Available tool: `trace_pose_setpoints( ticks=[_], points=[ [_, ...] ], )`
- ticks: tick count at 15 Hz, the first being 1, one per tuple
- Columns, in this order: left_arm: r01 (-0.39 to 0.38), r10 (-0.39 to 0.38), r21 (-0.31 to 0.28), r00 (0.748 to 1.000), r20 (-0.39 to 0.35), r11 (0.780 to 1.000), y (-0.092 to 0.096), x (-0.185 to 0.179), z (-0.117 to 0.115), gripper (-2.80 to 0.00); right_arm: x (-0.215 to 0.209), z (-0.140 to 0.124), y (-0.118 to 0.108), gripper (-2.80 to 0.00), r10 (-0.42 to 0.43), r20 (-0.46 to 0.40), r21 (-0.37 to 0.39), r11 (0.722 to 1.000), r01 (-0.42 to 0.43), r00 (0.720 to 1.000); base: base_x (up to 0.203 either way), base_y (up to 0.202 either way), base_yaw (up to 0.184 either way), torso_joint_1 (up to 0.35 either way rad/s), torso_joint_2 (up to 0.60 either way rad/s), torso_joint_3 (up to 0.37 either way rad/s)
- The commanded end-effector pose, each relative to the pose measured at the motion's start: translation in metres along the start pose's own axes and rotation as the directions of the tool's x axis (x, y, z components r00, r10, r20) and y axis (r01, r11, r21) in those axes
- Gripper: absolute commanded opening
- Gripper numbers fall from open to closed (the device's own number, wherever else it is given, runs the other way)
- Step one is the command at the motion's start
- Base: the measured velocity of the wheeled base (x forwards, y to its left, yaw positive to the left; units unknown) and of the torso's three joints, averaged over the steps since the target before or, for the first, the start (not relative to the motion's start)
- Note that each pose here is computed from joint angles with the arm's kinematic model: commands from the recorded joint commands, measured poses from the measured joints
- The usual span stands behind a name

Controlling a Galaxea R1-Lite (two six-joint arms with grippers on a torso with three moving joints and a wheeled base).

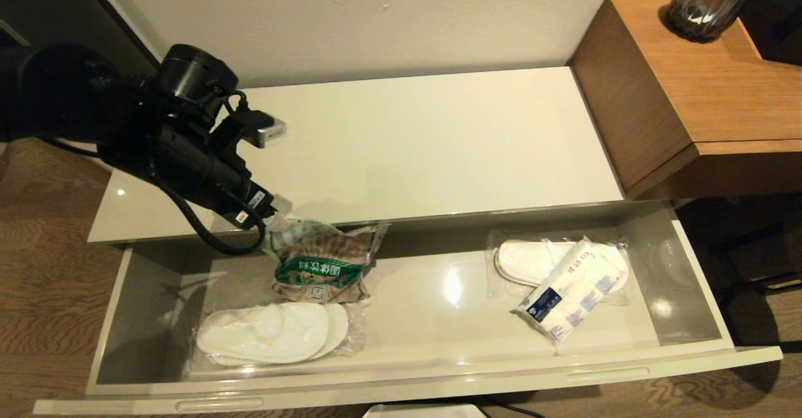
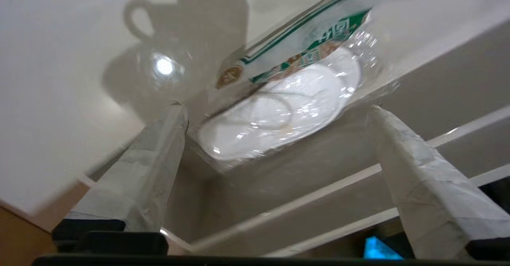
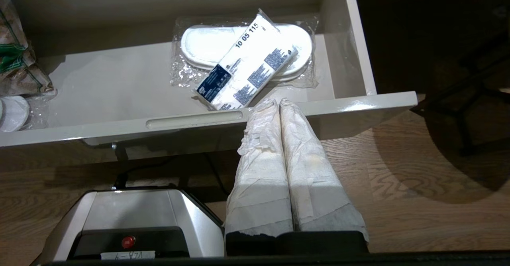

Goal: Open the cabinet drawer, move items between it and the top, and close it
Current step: Take out the solid drinks from the drawer

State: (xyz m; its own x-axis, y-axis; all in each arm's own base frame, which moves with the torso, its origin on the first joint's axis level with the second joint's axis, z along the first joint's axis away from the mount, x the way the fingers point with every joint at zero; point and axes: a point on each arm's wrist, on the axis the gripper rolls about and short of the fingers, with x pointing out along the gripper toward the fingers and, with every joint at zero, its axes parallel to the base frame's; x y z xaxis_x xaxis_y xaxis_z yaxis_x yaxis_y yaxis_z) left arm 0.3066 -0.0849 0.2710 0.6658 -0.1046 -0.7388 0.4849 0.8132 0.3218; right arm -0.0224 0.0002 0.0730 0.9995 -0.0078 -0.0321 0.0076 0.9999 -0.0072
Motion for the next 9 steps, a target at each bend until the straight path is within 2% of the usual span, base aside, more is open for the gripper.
trace_pose_setpoints(
  ticks=[1,2,4,7,9],
  points=[
    [0.009,-0.008,0.046,1.000,-0.022,0.999,0.004,0.011,-0.001,0.00,0.000,0.000,0.000,-2.80,0.000,0.000,0.000,1.000,0.000,1.000,0.000,0.000,0.000,0.000,0.00,0.000],
    [0.014,-0.012,0.057,0.999,-0.029,0.998,0.006,0.019,0.000,0.00,0.000,0.000,0.000,-2.80,0.000,0.000,0.000,1.000,0.000,1.000,0.000,0.000,0.000,0.000,0.00,0.000],
    [0.015,-0.012,0.118,1.000,-0.028,0.993,0.011,0.032,0.007,0.00,0.000,0.000,0.000,-2.80,0.001,-0.001,0.000,1.000,-0.001,1.000,0.000,0.000,0.000,0.000,0.00,0.000],
    [0.040,-0.043,0.262,0.999,0.005,0.964,0.021,0.043,0.014,0.00,0.000,0.000,0.000,-2.80,0.000,-0.001,0.000,1.000,0.000,1.000,0.000,0.000,0.000,0.000,0.00,0.000],
    [0.068,-0.081,0.308,0.996,0.028,0.949,0.023,0.045,0.017,0.00,0.000,0.000,0.000,-2.80,0.001,-0.001,0.000,1.000,-0.001,1.000,0.000,0.000,0.000,0.000,0.00,0.000]
  ],
)
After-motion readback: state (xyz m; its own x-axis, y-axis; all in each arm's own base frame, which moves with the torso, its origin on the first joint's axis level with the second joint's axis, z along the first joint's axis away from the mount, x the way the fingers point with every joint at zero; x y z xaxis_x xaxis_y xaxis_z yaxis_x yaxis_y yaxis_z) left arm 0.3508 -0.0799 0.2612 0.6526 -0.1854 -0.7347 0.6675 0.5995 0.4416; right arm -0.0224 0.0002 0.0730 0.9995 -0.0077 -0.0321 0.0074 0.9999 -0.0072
